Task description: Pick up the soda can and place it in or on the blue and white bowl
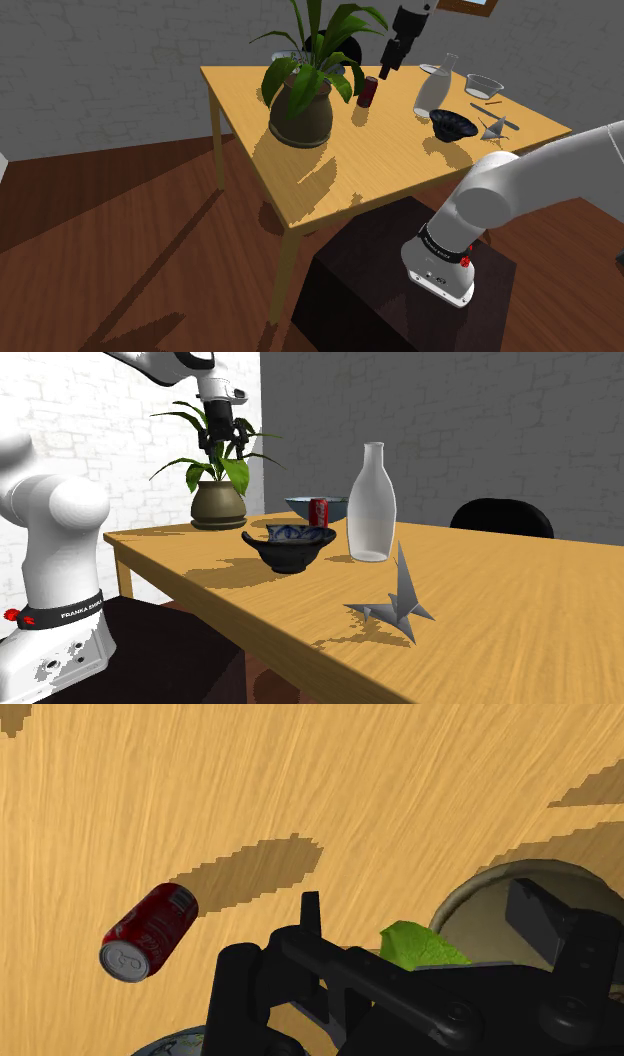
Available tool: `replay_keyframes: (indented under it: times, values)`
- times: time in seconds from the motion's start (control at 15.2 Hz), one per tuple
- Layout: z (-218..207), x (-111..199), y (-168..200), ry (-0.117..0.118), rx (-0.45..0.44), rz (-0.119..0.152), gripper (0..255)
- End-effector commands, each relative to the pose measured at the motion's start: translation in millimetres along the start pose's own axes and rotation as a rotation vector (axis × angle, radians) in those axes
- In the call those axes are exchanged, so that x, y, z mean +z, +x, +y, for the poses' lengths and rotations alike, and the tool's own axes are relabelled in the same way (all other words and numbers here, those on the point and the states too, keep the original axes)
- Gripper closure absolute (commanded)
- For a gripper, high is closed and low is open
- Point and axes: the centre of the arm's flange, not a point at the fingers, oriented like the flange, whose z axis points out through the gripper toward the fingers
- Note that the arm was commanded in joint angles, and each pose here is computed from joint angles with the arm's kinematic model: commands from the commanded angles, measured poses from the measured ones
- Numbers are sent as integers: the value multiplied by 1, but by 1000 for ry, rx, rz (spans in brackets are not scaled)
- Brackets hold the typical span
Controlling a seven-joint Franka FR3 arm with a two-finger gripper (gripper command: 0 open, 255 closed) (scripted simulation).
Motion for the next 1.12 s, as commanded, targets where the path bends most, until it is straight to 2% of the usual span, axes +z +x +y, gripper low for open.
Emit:
replay_keyframes:
  times: [0.0, 1.06]
  values:
    - [21, 11, 10, 8, -10, -4, 0]
    - [202, 97, 103, 71, -76, -36, 0]
